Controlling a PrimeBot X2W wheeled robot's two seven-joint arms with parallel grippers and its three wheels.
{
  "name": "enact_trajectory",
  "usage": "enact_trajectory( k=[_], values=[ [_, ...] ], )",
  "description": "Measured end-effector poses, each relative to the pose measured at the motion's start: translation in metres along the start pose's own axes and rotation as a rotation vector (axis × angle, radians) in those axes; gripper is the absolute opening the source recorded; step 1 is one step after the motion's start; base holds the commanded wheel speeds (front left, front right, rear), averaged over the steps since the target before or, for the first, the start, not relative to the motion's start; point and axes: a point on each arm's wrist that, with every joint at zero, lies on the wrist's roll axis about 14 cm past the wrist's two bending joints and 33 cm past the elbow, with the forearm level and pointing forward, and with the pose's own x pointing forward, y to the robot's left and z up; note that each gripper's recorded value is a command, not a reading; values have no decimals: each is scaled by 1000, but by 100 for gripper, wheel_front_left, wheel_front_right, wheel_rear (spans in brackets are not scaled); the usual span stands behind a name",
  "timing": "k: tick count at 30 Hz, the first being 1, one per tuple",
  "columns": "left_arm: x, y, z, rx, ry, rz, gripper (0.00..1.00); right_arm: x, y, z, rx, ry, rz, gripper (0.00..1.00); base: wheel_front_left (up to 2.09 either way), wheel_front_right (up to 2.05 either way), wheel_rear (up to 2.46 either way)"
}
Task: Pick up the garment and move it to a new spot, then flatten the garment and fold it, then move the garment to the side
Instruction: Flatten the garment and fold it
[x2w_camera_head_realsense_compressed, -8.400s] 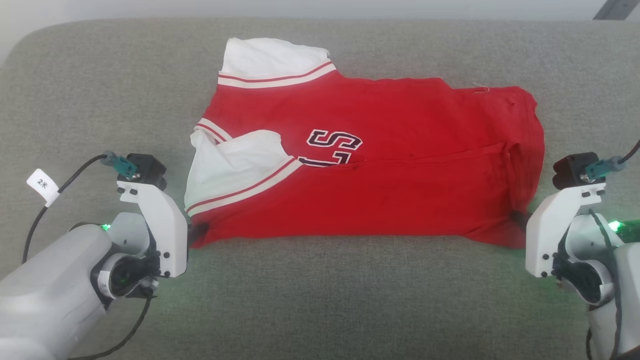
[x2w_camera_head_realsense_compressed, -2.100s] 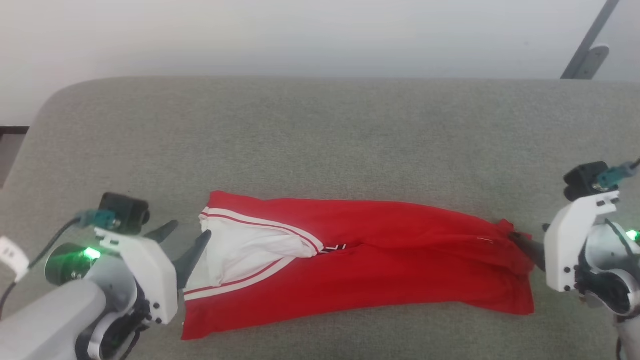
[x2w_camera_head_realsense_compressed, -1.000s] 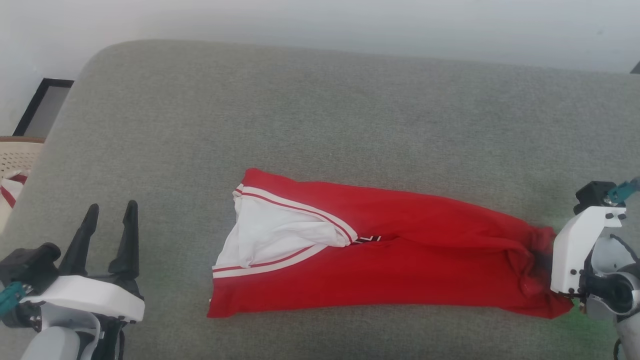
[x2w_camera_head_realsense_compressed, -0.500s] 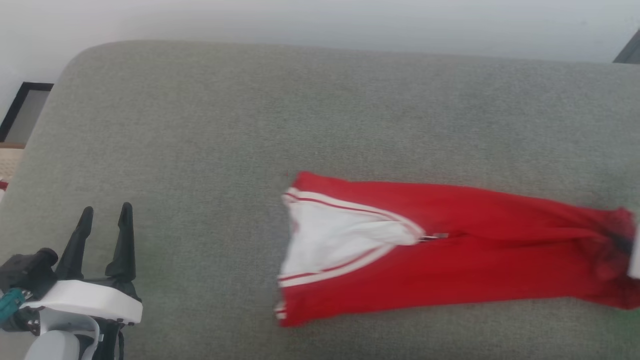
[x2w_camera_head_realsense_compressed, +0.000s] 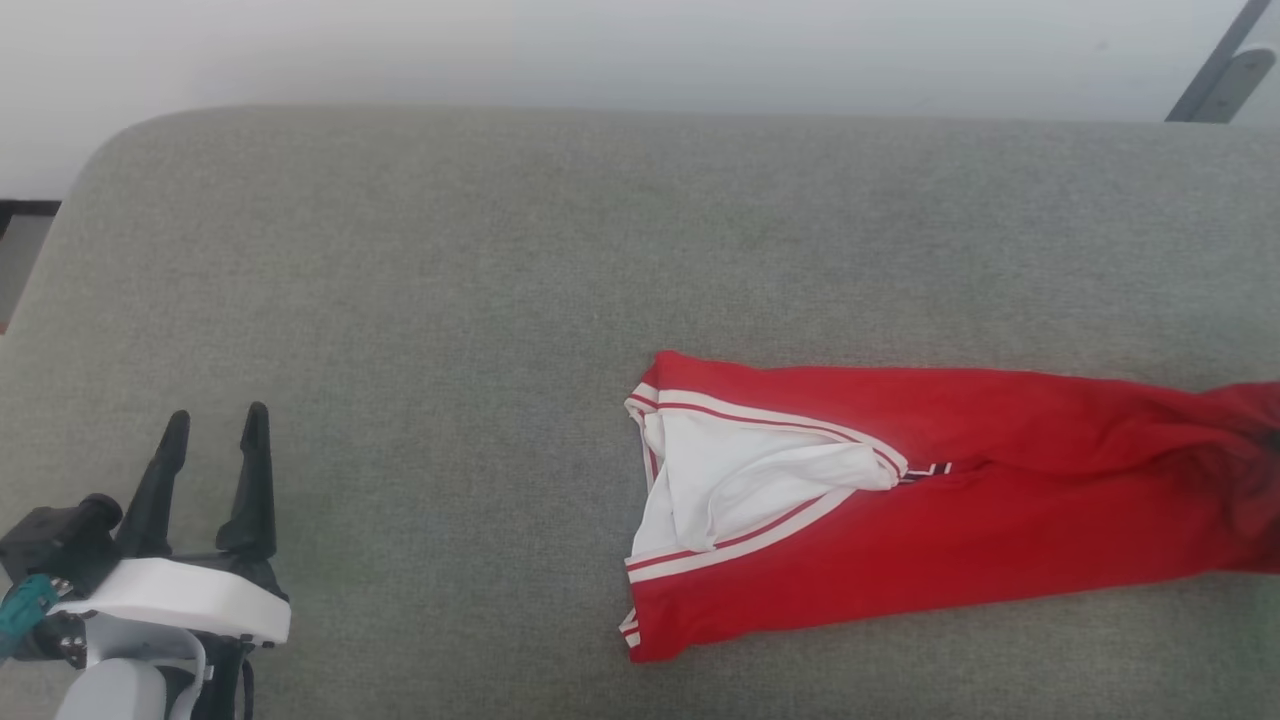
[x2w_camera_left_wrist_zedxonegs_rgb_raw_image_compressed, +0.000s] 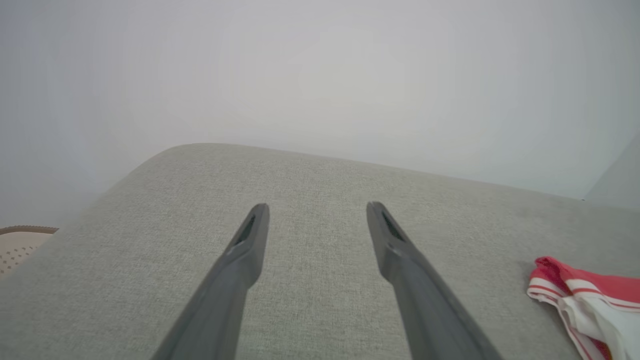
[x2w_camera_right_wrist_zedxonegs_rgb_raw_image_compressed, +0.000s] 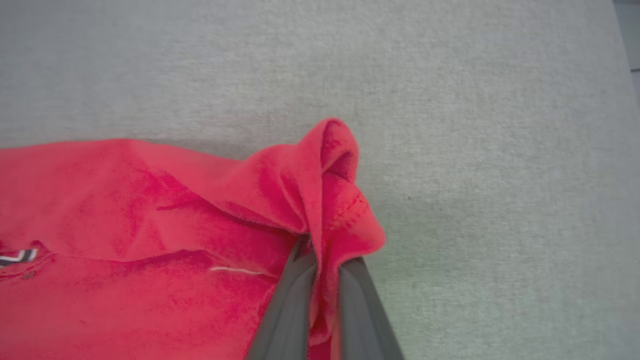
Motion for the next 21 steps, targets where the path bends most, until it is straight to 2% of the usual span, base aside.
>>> enact_trajectory(
  k=[5, 10, 21],
  values=[
    [-1, -6, 4, -1, -11, -18, 100, -12, 52, 7, -25, -45, 160, 0, 0, 0, 0],
    [-7, -5, 8, 2, -19, -20, 100, -28, 105, 9, -113, -78, 301, 0, 0, 0, 0],
    [-27, 1, 11, -11, -27, 5, 100, -44, 237, -7, -266, -68, 600, 0, 0, 0, 0]
  ],
)
